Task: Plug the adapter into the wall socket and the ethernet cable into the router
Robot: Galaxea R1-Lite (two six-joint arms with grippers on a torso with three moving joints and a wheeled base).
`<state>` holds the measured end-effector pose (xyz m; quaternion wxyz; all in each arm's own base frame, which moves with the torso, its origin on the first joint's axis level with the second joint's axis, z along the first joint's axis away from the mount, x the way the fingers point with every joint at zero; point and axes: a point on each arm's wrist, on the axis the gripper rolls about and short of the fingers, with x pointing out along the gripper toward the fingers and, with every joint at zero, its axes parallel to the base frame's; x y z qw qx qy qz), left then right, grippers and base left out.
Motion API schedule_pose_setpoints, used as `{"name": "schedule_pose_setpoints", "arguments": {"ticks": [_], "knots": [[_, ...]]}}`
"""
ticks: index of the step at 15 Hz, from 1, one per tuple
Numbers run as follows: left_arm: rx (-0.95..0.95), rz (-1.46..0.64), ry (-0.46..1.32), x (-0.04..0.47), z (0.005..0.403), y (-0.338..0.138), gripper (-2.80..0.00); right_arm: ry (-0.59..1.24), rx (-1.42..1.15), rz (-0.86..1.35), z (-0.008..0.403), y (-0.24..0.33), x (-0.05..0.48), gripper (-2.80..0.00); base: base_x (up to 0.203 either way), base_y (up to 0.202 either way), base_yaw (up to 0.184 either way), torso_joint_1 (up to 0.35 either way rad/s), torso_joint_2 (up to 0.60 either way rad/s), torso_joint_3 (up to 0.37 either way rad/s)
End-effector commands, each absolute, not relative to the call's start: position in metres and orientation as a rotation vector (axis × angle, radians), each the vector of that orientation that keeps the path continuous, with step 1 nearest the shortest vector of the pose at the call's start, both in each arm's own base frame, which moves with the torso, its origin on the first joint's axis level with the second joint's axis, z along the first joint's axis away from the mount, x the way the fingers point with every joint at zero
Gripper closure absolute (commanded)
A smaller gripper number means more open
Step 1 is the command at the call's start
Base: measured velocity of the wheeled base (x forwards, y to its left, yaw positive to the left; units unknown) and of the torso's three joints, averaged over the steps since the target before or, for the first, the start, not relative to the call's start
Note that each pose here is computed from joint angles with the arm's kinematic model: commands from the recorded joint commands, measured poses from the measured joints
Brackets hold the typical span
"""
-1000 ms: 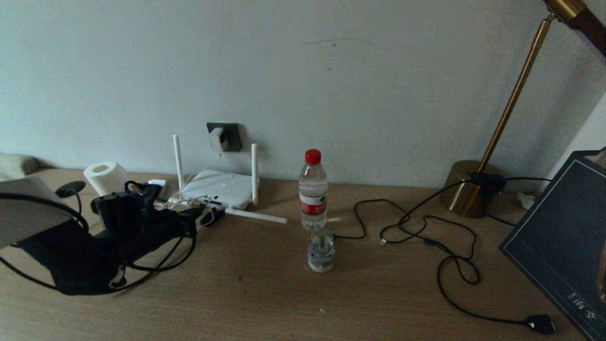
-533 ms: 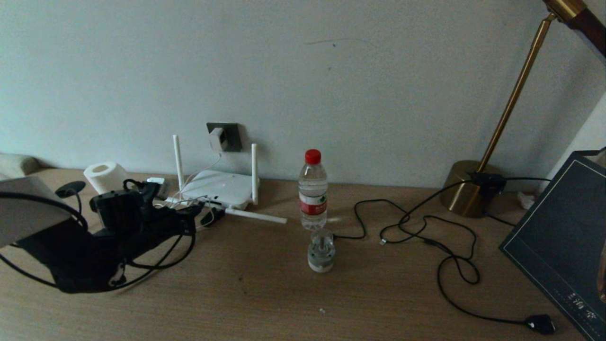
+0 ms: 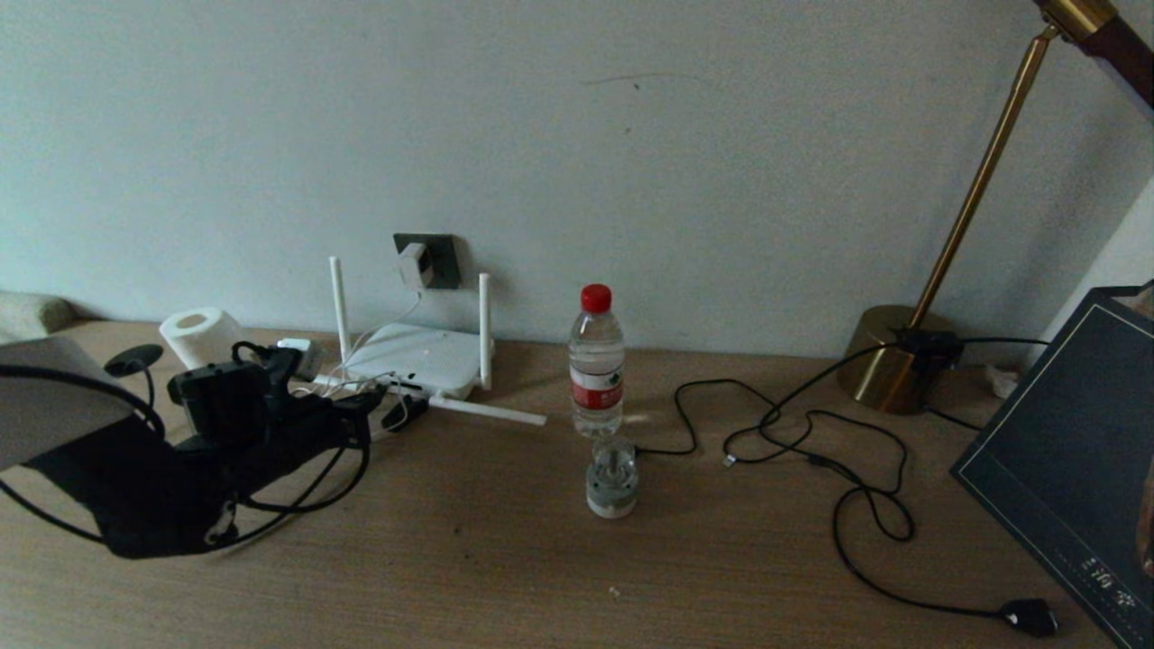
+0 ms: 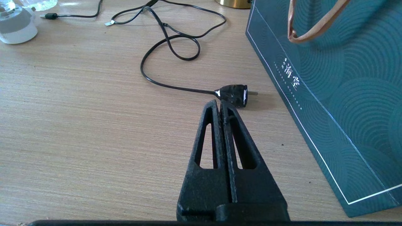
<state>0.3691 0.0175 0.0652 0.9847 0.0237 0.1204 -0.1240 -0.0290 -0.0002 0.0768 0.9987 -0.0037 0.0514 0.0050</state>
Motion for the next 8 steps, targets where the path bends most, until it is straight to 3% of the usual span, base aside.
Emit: {"name": "schedule_pose_setpoints", "arguments": {"ticks": [1,8], "knots": [[0.049,-0.251,0.237,0.3693,0.0651,0.0176,0.0,0.106,-0.008,0.011,0.0767,-0.0002,-0.0289,0.0,0.0,0.0,0.0,0.0,0.0,0.0],[0.048,-0.252,0.239,0.3695,0.0645,0.0174,0.0,0.106,-0.008,0.011,0.0767,-0.0002,-0.0289,0.0,0.0,0.0,0.0,0.0,0.0,0.0]]}}
